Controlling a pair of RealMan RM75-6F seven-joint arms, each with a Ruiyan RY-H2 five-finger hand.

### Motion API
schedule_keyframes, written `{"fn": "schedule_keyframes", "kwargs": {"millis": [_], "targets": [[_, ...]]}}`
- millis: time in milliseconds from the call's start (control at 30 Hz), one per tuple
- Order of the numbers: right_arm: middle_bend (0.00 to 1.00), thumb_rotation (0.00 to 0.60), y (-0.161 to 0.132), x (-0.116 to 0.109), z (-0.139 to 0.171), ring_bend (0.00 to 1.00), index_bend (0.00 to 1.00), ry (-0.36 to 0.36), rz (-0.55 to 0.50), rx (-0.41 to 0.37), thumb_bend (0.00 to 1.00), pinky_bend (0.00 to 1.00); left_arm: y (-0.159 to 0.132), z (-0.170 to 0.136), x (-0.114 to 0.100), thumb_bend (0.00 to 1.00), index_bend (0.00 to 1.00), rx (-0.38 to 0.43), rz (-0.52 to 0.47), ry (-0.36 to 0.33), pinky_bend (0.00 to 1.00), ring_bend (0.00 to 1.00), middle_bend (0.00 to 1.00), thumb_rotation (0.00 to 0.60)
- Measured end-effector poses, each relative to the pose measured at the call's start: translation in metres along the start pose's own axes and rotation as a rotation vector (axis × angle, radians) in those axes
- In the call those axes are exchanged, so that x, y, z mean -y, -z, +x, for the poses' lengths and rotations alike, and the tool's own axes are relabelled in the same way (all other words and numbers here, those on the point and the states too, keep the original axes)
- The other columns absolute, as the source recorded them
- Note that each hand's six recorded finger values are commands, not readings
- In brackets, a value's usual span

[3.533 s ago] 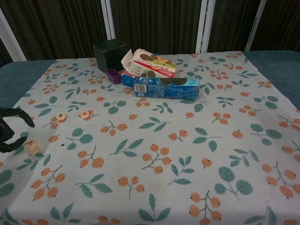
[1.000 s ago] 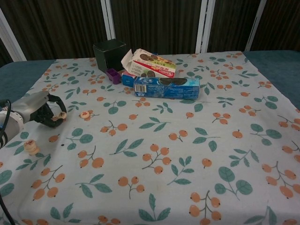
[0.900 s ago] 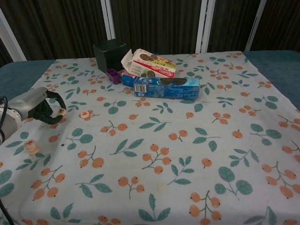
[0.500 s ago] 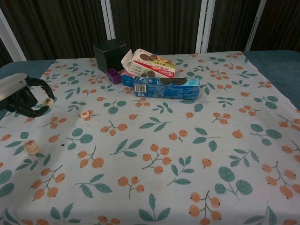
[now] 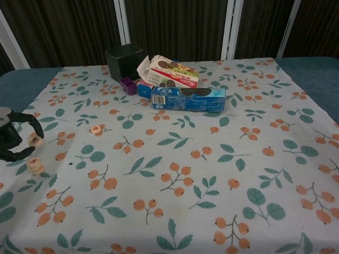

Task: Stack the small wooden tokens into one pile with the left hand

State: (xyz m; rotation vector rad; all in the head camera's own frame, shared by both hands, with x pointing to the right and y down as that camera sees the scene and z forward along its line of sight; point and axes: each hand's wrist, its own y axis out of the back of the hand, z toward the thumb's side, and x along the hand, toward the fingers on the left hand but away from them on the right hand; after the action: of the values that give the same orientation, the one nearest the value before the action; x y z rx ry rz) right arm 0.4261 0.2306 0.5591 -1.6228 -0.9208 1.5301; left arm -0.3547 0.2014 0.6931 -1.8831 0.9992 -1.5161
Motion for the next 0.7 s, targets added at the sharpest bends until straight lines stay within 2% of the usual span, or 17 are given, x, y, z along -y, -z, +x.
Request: {"fn": "schedule_keyframes", "kwargs": {"millis": [700], "targets": [[0.00, 0.600, -0.001, 0.001, -0.001, 0.00, 0.00, -0.003, 0.004, -0.001, 0.15, 0.00, 0.020, -0.016, 0.018, 0.41, 0.47, -0.027, 0.008, 0.041, 1.00, 1.00, 1.00, 0.600]]}}
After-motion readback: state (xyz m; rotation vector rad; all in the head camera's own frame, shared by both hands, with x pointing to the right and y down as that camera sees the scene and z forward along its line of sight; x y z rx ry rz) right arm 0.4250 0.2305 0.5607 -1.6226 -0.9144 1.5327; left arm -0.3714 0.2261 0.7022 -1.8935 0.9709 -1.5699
